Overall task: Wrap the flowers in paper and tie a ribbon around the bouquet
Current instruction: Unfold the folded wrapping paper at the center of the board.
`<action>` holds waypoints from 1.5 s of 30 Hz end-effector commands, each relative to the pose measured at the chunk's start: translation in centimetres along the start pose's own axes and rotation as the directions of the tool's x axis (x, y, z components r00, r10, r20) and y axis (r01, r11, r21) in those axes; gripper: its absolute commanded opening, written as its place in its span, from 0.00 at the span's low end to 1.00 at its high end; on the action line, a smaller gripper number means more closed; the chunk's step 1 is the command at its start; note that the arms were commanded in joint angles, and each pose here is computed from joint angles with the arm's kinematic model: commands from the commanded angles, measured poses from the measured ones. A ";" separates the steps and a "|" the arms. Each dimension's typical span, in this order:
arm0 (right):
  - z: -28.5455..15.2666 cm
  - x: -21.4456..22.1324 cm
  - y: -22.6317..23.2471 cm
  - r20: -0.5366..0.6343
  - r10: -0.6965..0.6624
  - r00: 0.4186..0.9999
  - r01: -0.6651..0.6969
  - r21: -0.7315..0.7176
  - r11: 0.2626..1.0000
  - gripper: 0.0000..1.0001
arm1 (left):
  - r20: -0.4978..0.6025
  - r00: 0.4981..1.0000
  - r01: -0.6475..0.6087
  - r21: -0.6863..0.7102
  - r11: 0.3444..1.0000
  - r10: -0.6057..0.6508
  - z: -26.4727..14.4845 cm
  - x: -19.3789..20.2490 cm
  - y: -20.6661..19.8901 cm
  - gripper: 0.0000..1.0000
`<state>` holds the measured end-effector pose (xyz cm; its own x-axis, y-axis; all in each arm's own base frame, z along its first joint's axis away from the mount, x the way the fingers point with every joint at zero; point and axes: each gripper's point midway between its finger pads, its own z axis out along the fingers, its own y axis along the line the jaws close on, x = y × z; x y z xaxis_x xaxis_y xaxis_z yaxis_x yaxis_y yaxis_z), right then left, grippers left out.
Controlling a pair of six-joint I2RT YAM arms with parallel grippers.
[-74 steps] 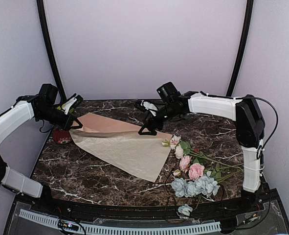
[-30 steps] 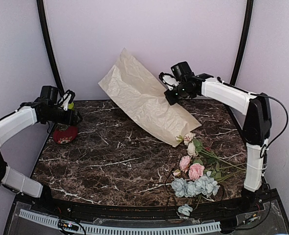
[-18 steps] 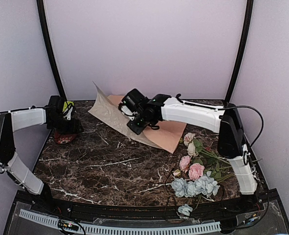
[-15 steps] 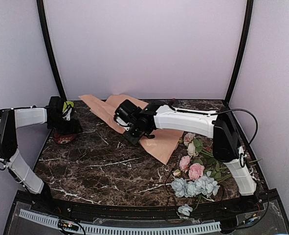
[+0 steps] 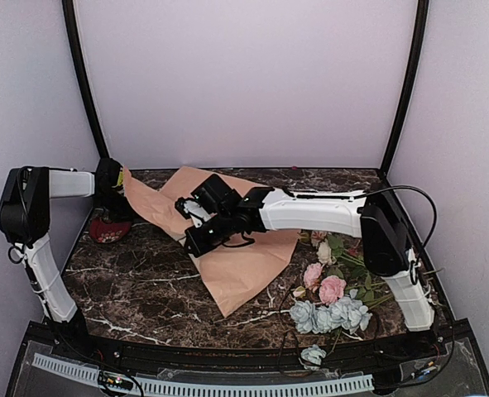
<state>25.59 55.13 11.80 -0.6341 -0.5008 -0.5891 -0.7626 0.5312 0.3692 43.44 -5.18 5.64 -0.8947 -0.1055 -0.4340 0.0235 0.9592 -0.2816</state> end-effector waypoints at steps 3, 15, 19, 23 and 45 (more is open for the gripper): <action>-1.4 -3.9 2.1 0.195 0.171 0.966 -0.142 -0.155 0.978 0.00 | 0.056 0.998 -0.037 -0.092 0.995 0.042 -3.6 -3.1 1.5 0.63; -1.1 -4.7 -3.7 0.374 0.508 0.776 -0.476 -0.182 0.860 0.00 | 0.191 0.978 -0.024 -0.298 0.954 0.084 -15.0 -6.7 5.6 0.72; 1.5 -6.0 -2.1 0.364 0.520 0.773 -0.477 -0.206 0.854 0.00 | 0.233 0.967 -0.033 -0.296 0.955 0.106 -17.8 -7.4 4.6 0.74; 3.6 -5.8 1.8 0.297 0.480 0.825 -0.398 -0.296 0.868 0.08 | 0.247 0.961 -0.053 -0.263 0.963 0.120 -19.4 -7.5 3.3 0.74; -9.3 -3.4 -17.1 0.069 -0.086 0.994 0.063 0.285 0.957 0.72 | 0.115 0.927 -0.336 -0.160 0.928 0.356 -15.3 0.8 -7.3 0.69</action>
<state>31.29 48.43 25.51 -0.2930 -0.3314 -0.8969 -0.9179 0.3599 0.1669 38.25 -4.69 23.23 -0.7543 0.1715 -0.6337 0.1658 0.9838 0.0689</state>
